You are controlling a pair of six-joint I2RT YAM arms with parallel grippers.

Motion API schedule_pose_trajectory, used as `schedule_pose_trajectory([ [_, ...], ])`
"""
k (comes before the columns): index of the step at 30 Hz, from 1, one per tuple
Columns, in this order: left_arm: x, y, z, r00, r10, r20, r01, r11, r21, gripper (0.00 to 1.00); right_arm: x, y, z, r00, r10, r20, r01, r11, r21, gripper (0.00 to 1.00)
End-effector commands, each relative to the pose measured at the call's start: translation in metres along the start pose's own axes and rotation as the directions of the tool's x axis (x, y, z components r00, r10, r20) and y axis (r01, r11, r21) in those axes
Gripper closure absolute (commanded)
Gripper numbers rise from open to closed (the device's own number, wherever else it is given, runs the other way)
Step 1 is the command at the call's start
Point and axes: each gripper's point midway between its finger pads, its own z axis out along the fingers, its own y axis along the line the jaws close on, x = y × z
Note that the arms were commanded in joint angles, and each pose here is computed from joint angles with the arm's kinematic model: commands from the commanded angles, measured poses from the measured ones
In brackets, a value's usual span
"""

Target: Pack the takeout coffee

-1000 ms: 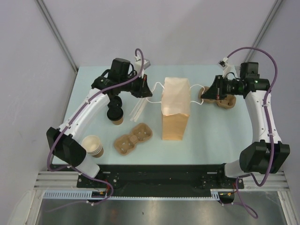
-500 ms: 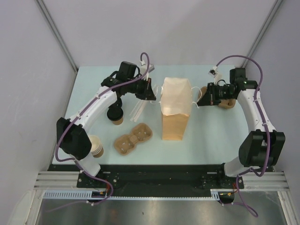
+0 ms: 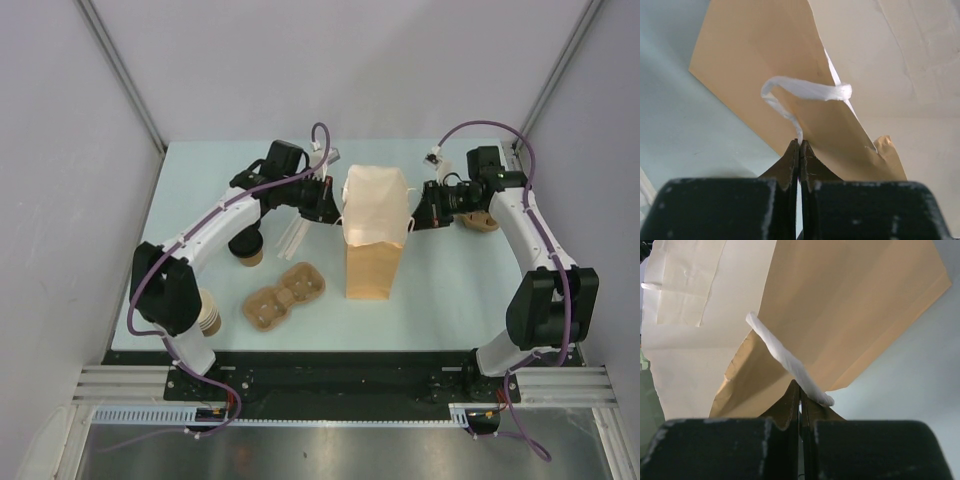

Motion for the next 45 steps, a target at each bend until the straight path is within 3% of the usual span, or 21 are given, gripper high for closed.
schedule_pose_trajectory([
  [1, -0.008, -0.009, -0.004, 0.999, 0.020, 0.030, -0.021, 0.999, 0.030, 1.00, -0.006, -0.002, 0.000, 1.000, -0.019, 0.022, 0.019, 1.000, 0.010, 1.00],
  [4, -0.022, -0.016, -0.016, 0.995, 0.067, 0.072, -0.068, 0.997, 0.020, 0.96, -0.010, 0.000, -0.011, 0.998, -0.020, 0.054, 0.019, 1.000, 0.018, 0.98],
  [7, -0.039, -0.027, -0.031, 0.987, 0.110, 0.121, -0.113, 0.993, 0.019, 0.80, -0.015, 0.006, -0.023, 0.995, -0.048, 0.085, 0.045, 0.998, 0.035, 0.86],
  [8, -0.043, -0.030, -0.034, 0.984, 0.120, 0.133, -0.124, 0.992, 0.021, 0.70, -0.018, 0.003, -0.031, 0.993, -0.045, 0.106, 0.040, 0.998, 0.048, 0.82],
  [10, -0.053, -0.038, -0.043, 0.977, 0.140, 0.163, -0.145, 0.989, 0.022, 0.62, -0.022, 0.010, -0.039, 0.989, -0.067, 0.131, 0.059, 0.997, 0.058, 0.71],
  [11, -0.059, -0.043, -0.048, 0.972, 0.152, 0.180, -0.159, 0.987, 0.026, 0.61, -0.025, 0.014, -0.042, 0.987, -0.075, 0.139, 0.068, 0.996, 0.052, 0.62],
  [14, -0.070, -0.051, -0.057, 0.962, 0.171, 0.211, -0.178, 0.984, 0.017, 0.58, -0.033, 0.027, -0.050, 0.979, -0.101, 0.175, 0.094, 0.994, 0.051, 0.50],
  [19, -0.083, -0.057, -0.071, 0.948, 0.198, 0.249, -0.202, 0.979, -0.007, 0.44, -0.047, 0.039, -0.061, 0.966, -0.146, 0.212, 0.135, 0.989, 0.069, 0.45],
  [21, -0.086, -0.060, -0.076, 0.944, 0.206, 0.257, -0.211, 0.977, -0.006, 0.39, -0.052, 0.044, -0.065, 0.963, -0.157, 0.220, 0.145, 0.987, 0.070, 0.38],
  [22, -0.086, -0.061, -0.078, 0.942, 0.215, 0.258, -0.222, 0.975, -0.004, 0.29, -0.054, 0.045, -0.066, 0.961, -0.164, 0.223, 0.151, 0.986, 0.075, 0.35],
  [26, -0.088, -0.068, -0.089, 0.930, 0.241, 0.277, -0.252, 0.968, 0.003, 0.16, -0.060, 0.049, -0.073, 0.955, -0.181, 0.236, 0.162, 0.982, 0.099, 0.16],
  [28, -0.092, -0.067, -0.096, 0.921, 0.257, 0.295, -0.267, 0.964, -0.003, 0.01, -0.063, 0.051, -0.077, 0.950, -0.194, 0.245, 0.171, 0.979, 0.110, 0.12],
  [31, -0.100, -0.070, -0.115, 0.898, 0.278, 0.342, -0.302, 0.953, 0.017, 0.00, -0.066, 0.051, -0.084, 0.947, -0.193, 0.258, 0.167, 0.979, 0.120, 0.06],
  [37, -0.125, -0.054, -0.179, 0.802, 0.366, 0.473, -0.378, 0.923, -0.072, 0.00, -0.069, 0.048, -0.108, 0.936, -0.184, 0.301, 0.149, 0.980, 0.135, 0.00],
  [41, -0.096, -0.036, -0.199, 0.736, 0.537, 0.413, -0.548, 0.830, -0.103, 0.01, -0.071, 0.047, -0.124, 0.927, -0.193, 0.321, 0.150, 0.977, 0.153, 0.00],
  [42, -0.089, -0.025, -0.200, 0.635, 0.680, 0.367, -0.678, 0.718, -0.159, 0.00, -0.070, 0.047, -0.126, 0.927, -0.191, 0.322, 0.148, 0.977, 0.154, 0.00],
  [43, -0.062, -0.020, -0.193, 0.643, 0.703, 0.305, -0.708, 0.697, -0.112, 0.00, -0.071, 0.045, -0.130, 0.926, -0.187, 0.329, 0.142, 0.977, 0.156, 0.00],
  [44, -0.042, -0.013, -0.187, 0.603, 0.754, 0.262, -0.759, 0.643, -0.102, 0.00, -0.072, 0.045, -0.132, 0.923, -0.194, 0.332, 0.147, 0.976, 0.160, 0.00],
  [45, -0.031, -0.005, -0.182, 0.484, 0.846, 0.221, -0.849, 0.516, -0.114, 0.00, -0.071, 0.044, -0.133, 0.925, -0.189, 0.331, 0.142, 0.977, 0.160, 0.00],
])
